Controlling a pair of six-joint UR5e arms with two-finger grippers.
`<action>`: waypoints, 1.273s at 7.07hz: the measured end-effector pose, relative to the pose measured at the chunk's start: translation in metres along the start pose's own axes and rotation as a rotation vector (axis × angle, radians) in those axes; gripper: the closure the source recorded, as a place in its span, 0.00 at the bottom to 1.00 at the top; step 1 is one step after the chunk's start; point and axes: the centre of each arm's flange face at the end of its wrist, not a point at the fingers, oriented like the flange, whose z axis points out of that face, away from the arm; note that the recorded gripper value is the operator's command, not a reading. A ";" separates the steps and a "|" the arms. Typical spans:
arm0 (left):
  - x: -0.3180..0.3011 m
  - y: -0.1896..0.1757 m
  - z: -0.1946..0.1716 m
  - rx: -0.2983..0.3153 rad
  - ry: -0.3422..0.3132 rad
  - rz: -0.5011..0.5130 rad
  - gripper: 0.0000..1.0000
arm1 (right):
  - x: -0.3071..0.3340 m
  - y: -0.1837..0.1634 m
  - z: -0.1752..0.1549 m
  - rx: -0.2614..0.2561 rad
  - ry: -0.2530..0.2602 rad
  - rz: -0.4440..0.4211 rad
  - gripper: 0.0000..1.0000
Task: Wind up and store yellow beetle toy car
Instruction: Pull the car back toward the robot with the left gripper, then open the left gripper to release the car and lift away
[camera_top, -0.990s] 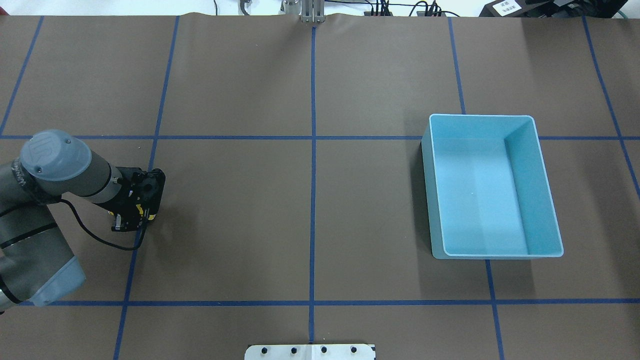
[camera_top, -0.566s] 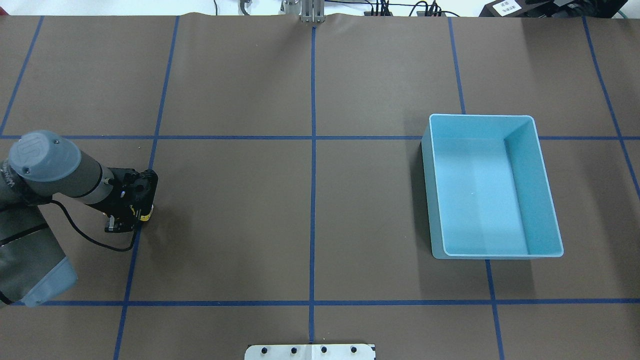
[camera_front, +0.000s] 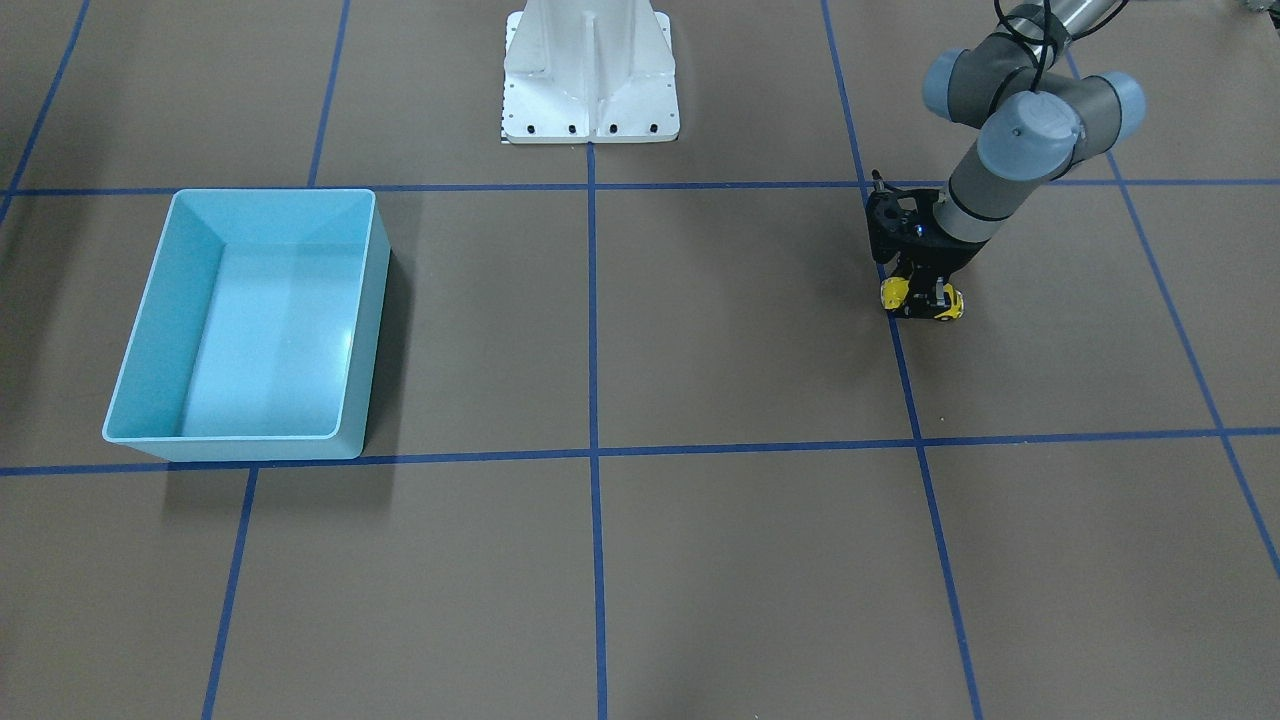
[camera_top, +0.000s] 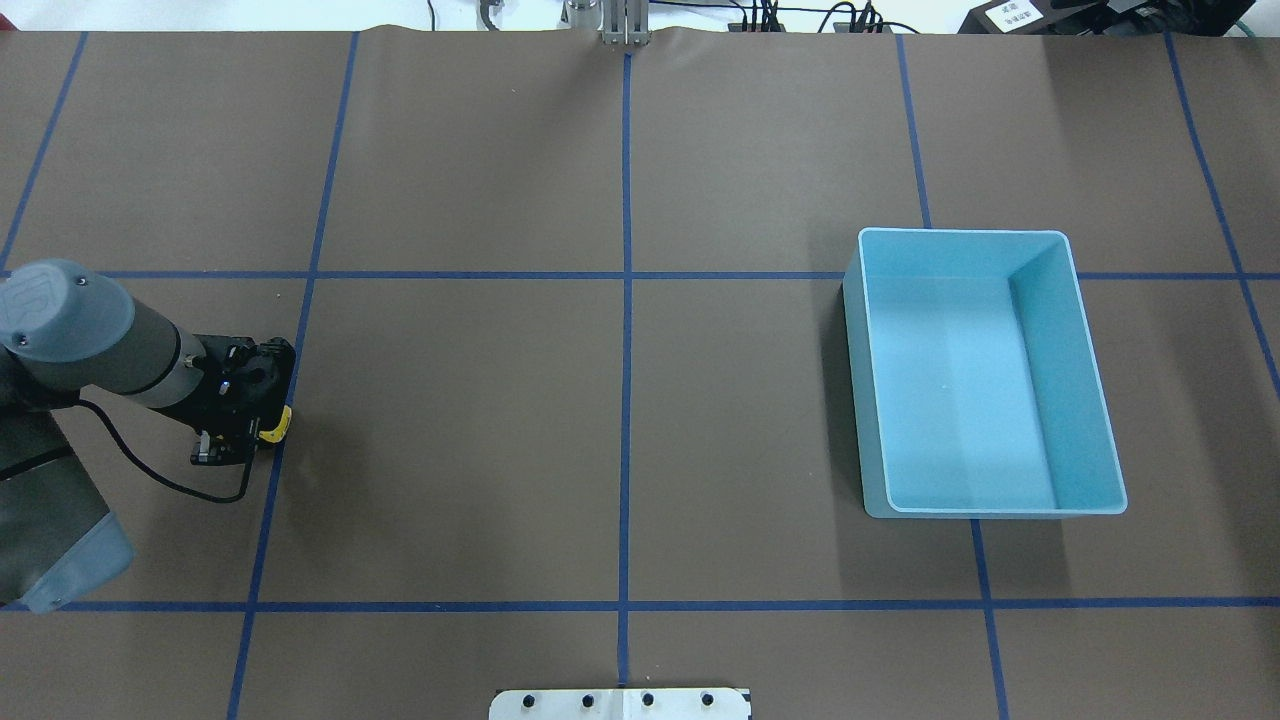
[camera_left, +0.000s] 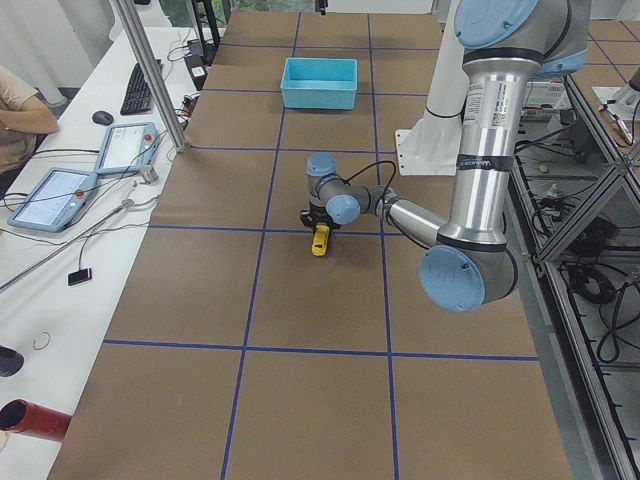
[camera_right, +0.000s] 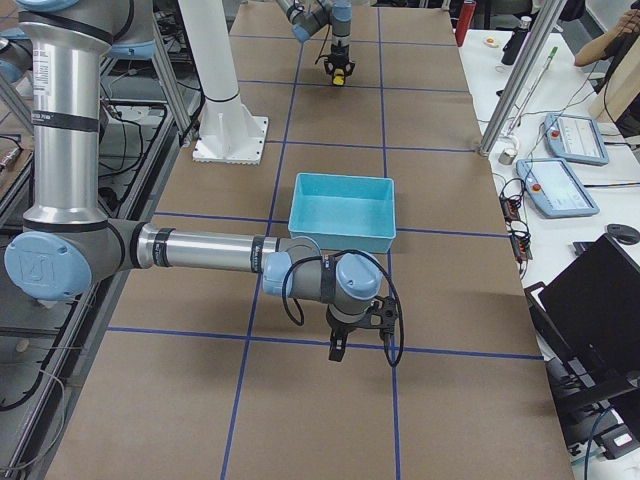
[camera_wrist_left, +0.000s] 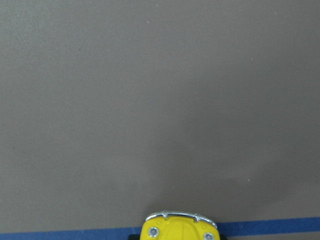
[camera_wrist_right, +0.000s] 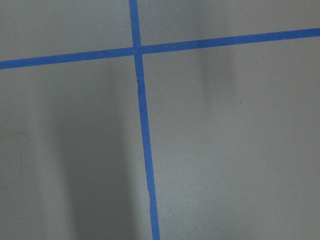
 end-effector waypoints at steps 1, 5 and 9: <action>0.000 0.003 -0.001 0.001 0.001 0.004 1.00 | 0.000 0.000 0.000 0.000 0.000 0.000 0.01; 0.004 0.017 -0.001 0.006 -0.003 0.009 1.00 | 0.001 0.000 0.001 -0.002 0.000 0.002 0.01; 0.009 0.036 -0.001 0.012 -0.009 0.027 1.00 | 0.003 0.000 0.003 -0.007 -0.001 0.004 0.01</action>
